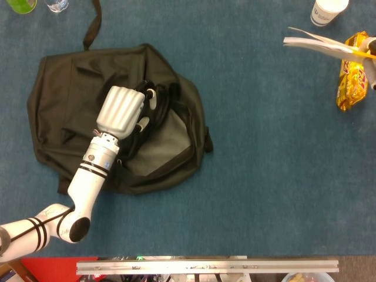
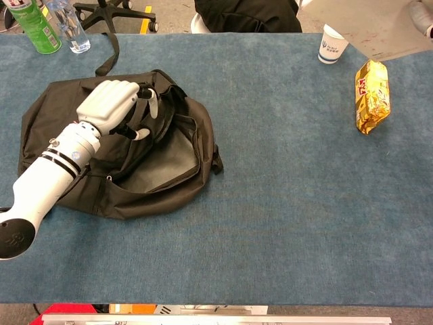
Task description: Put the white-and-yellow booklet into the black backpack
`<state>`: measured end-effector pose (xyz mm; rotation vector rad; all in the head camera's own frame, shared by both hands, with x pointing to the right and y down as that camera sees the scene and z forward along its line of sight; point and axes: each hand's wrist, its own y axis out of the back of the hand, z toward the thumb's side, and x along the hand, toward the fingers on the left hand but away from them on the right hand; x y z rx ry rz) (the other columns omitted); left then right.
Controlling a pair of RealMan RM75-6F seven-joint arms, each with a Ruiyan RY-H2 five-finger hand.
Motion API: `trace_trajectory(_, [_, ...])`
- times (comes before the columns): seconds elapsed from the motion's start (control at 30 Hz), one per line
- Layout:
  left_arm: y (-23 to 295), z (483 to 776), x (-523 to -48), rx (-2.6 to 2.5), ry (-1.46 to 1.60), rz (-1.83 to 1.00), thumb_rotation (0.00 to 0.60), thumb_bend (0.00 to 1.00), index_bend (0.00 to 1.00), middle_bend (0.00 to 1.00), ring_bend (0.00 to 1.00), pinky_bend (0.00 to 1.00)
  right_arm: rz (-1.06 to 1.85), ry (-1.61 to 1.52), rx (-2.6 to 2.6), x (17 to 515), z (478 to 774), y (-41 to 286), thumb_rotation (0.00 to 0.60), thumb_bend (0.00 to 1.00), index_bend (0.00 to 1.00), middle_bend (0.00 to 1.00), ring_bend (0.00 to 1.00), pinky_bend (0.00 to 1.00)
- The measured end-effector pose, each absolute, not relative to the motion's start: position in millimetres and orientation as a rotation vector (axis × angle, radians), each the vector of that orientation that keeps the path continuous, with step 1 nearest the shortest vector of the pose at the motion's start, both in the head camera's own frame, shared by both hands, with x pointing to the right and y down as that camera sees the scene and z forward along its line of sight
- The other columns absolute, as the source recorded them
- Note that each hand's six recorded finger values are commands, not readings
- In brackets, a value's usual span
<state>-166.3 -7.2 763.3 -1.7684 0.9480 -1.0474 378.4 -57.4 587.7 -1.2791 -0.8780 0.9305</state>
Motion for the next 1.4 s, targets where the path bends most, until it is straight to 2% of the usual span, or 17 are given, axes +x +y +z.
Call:
trace_trajectory(0.13, [-12.3, 757.4, -170.0, -1.775, 1.002, -1.033, 0.600, 0.37, 0.66, 0.74, 0.82, 1.00, 0.930, -0.882, -1.280, 380.0, 586.4, -57.2, 0.600, 0.44, 0.88, 0.71, 0.69, 0.82])
trace_trajectory(0.43, [-20.8, 747.2, -180.5, -1.766, 1.063, -1.027, 0.600, 0.40, 0.70, 0.80, 0.87, 1.00, 0.922, -0.889, -1.280, 381.5, 584.3, -56.8, 0.600, 0.44, 0.88, 0.71, 0.69, 0.82])
trace_trajectory(1.03, [-31.2, 703.0, -215.9, -1.748, 1.194, -0.962, 0.600, 0.41, 0.72, 0.82, 0.88, 1.00, 0.903, -0.885, -1.294, 377.5, 583.7, -54.4, 0.600, 0.44, 0.88, 0.71, 0.69, 0.82])
trace_trajectory(1.4, [-24.7, 674.3, -225.6, -1.748, 1.269, -0.862, 0.600, 0.41, 0.72, 0.82, 0.88, 1.00, 0.807, -0.761, -1.375, 325.7, 599.6, -51.2, 0.600, 0.44, 0.89, 0.71, 0.69, 0.82])
